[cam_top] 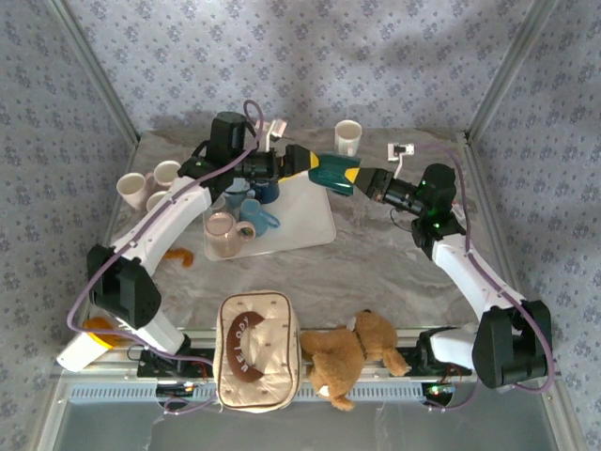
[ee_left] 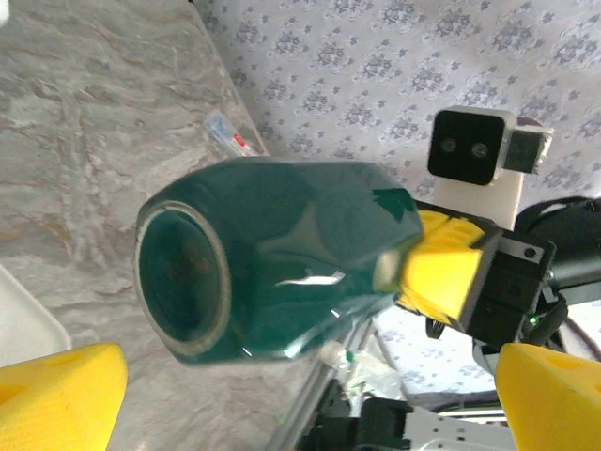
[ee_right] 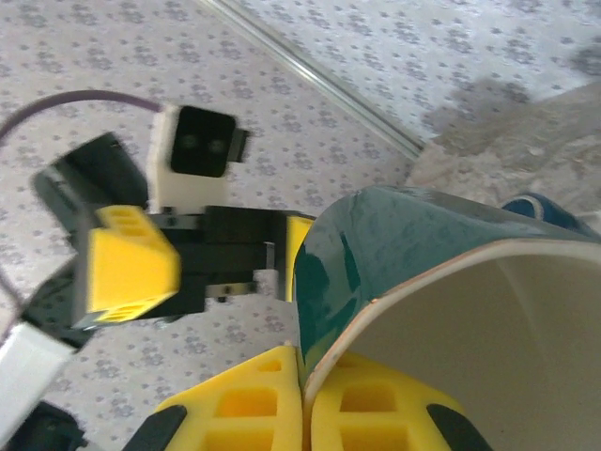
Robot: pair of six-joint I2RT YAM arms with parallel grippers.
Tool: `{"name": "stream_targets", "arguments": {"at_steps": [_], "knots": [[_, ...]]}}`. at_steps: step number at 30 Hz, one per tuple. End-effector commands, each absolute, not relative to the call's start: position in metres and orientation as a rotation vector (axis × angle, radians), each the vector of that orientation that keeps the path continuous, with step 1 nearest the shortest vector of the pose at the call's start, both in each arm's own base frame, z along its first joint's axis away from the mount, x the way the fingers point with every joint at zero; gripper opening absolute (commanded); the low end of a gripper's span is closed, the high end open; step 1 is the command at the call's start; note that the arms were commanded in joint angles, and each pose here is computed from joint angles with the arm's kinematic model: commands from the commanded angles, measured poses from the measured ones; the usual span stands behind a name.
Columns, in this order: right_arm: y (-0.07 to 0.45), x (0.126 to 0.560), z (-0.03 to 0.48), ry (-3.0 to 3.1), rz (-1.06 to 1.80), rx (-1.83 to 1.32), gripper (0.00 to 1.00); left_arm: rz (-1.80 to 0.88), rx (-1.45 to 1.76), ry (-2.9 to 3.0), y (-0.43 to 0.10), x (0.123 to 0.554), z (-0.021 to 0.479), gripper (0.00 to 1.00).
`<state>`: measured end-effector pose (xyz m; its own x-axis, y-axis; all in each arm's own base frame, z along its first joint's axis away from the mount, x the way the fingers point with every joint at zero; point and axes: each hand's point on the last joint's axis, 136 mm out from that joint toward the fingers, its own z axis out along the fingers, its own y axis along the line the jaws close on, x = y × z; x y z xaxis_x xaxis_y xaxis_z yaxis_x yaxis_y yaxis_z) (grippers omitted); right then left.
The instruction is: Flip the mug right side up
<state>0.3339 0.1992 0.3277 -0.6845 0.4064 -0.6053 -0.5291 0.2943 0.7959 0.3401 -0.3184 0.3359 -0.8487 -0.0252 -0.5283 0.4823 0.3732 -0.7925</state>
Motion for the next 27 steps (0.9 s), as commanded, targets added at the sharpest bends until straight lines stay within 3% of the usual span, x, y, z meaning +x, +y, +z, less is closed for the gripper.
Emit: {"name": "stream_targets", "arguments": {"at_steps": [1, 19, 27], "knots": [[0.187, 0.329, 0.344, 1.733, 1.362, -0.167, 0.01, -1.318, 0.482, 2.142, -0.302, 0.331, 0.349, 1.00], [0.134, 0.335, 0.290, 2.104, 0.797, -0.129, 0.00, -1.121, 0.499, 2.205, -0.290, 0.332, 0.313, 1.00], [0.109, 0.365, 0.274, 2.248, 0.617, -0.094, 0.00, -1.074, 0.506, 2.234, -0.290, 0.332, 0.303, 1.00]]}}
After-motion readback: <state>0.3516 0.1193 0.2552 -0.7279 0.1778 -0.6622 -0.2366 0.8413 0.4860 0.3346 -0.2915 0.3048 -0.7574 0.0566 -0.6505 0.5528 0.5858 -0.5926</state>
